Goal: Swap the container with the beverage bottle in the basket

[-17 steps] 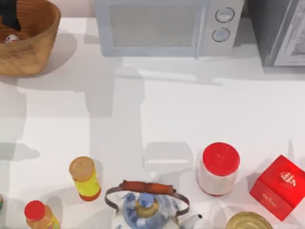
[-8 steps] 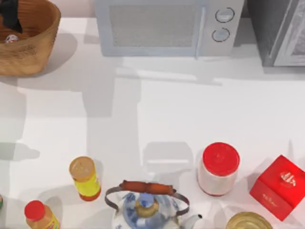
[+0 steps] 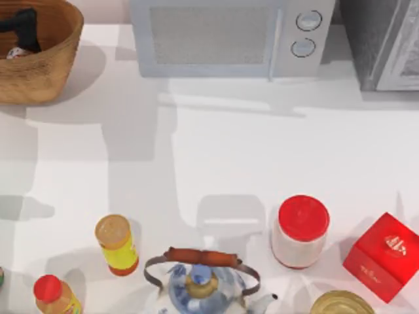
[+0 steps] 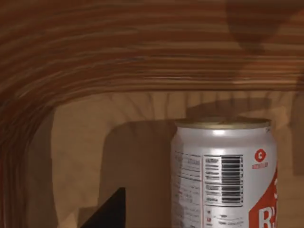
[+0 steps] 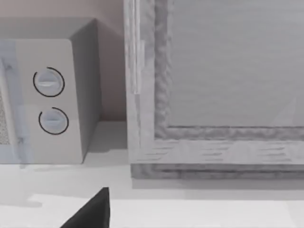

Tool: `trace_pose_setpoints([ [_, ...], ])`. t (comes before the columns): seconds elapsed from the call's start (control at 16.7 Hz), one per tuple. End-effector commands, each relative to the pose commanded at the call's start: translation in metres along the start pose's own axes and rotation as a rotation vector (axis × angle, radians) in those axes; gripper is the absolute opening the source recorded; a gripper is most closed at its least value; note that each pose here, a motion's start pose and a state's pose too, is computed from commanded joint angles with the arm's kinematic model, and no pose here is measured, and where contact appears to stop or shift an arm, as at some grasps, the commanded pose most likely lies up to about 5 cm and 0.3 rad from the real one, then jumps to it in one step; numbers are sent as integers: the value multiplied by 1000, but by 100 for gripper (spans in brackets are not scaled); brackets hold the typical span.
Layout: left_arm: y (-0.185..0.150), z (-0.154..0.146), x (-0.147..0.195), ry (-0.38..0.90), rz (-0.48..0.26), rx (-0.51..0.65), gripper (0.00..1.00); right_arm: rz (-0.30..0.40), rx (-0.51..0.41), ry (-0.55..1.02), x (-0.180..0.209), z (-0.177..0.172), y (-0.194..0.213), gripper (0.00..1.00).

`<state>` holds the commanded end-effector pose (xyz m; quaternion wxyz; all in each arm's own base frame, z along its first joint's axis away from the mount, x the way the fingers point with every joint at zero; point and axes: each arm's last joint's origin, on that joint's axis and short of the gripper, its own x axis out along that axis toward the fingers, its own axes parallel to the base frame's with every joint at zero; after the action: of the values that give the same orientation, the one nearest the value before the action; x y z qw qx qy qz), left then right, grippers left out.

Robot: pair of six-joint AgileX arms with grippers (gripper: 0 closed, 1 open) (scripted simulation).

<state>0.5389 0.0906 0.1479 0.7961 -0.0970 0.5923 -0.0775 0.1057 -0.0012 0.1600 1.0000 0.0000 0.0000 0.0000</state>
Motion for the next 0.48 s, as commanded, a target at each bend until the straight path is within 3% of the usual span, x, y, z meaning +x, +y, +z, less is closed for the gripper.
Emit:
trace_pose_setpoints([
  [0.48, 1, 0, 23, 0, 0, 0, 100, 0, 0, 0, 0, 0, 0, 100],
])
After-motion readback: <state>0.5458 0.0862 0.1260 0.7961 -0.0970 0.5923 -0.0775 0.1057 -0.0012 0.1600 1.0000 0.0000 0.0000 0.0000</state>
